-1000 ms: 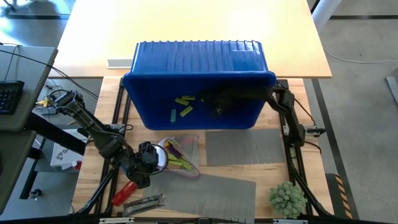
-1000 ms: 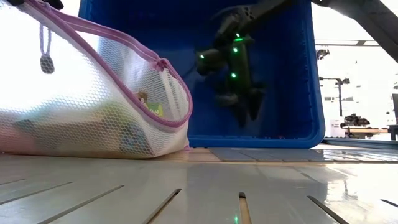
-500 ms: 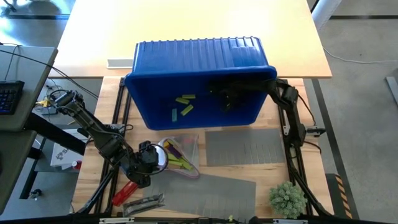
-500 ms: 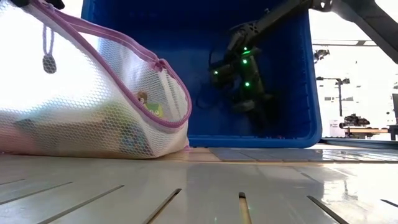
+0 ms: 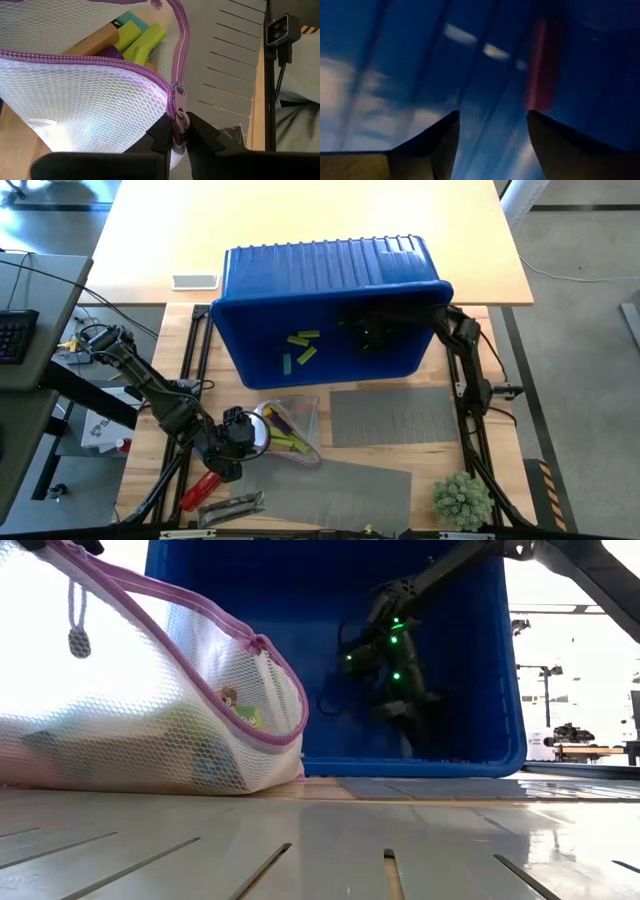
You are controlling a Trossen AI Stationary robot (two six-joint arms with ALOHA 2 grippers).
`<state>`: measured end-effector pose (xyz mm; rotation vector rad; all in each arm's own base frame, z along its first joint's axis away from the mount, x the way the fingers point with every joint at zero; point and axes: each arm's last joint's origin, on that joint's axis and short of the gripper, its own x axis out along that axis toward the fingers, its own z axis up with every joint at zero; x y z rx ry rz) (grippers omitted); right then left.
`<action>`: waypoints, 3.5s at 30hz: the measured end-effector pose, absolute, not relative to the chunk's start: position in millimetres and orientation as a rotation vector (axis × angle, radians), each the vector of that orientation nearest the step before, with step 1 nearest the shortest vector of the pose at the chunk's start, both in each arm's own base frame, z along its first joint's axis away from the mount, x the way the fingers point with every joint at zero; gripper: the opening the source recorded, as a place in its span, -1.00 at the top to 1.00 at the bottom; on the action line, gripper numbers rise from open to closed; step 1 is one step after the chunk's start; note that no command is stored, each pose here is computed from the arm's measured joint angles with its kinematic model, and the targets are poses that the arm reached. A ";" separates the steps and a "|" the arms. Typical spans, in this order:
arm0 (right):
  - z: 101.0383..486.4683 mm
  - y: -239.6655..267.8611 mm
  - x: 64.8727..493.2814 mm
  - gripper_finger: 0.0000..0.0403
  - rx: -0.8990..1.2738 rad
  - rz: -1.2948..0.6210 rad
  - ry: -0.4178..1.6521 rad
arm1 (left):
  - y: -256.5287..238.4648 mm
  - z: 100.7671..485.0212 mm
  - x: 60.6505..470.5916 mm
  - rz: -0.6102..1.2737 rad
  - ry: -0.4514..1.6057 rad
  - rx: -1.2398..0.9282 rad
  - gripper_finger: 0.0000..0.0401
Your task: Sort blocks
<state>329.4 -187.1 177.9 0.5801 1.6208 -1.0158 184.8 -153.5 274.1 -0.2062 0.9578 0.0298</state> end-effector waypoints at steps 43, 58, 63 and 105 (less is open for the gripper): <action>119.0 -161.6 321.1 1.00 0.750 -2.021 0.651 | -153.4 274.1 184.8 0.030 0.958 -0.206 0.88; 165.0 -85.2 355.8 1.00 0.503 -1.686 0.715 | -153.5 274.1 184.7 0.030 0.958 -0.206 0.88; 179.2 -83.5 338.4 1.00 0.507 -1.837 0.600 | -153.5 274.1 184.7 0.029 0.958 -0.206 0.88; 145.9 -75.0 320.3 0.54 0.688 -1.786 0.598 | -153.4 274.1 184.8 0.030 0.958 -0.206 0.88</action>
